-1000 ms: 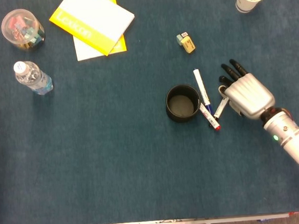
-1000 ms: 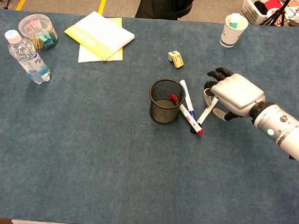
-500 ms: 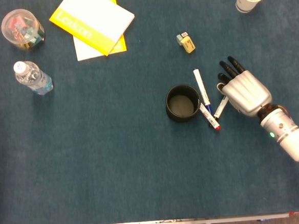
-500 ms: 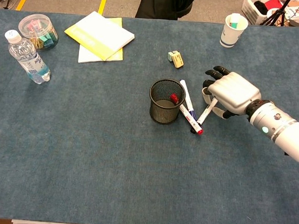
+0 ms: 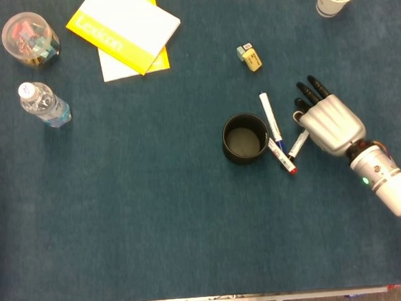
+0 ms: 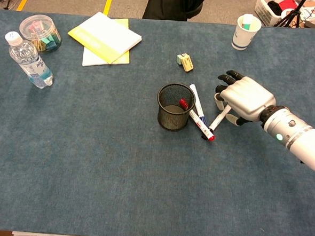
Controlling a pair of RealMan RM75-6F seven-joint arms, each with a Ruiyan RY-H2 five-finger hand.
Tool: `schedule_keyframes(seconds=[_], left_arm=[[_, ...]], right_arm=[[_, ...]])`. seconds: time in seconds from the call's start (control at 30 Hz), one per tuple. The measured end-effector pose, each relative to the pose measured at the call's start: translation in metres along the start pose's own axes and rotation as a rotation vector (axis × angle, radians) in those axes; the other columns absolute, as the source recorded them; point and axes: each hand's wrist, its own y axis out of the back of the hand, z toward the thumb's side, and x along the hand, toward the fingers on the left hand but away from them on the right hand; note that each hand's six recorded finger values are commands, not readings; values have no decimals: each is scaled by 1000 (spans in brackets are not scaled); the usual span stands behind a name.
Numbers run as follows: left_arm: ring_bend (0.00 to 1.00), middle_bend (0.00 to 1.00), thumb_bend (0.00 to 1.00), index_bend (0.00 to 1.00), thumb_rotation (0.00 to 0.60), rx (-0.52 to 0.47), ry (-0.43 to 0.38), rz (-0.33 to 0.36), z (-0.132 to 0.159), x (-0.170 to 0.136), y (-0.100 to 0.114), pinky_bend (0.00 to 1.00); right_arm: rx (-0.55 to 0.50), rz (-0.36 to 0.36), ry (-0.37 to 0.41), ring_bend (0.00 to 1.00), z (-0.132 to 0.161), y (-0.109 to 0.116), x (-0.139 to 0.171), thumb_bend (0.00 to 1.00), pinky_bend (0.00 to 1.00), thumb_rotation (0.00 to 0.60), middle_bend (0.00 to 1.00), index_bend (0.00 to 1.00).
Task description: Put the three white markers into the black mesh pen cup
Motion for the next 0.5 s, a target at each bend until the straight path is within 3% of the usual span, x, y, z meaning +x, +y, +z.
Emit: schedule_keyframes(seconds=[0.5], left_arm=[[174, 178, 150, 196, 600, 0, -1, 4, 0, 0, 2, 139]], right_arm=[[48, 12, -1, 71, 1, -4, -3, 312, 0, 600, 303, 492]])
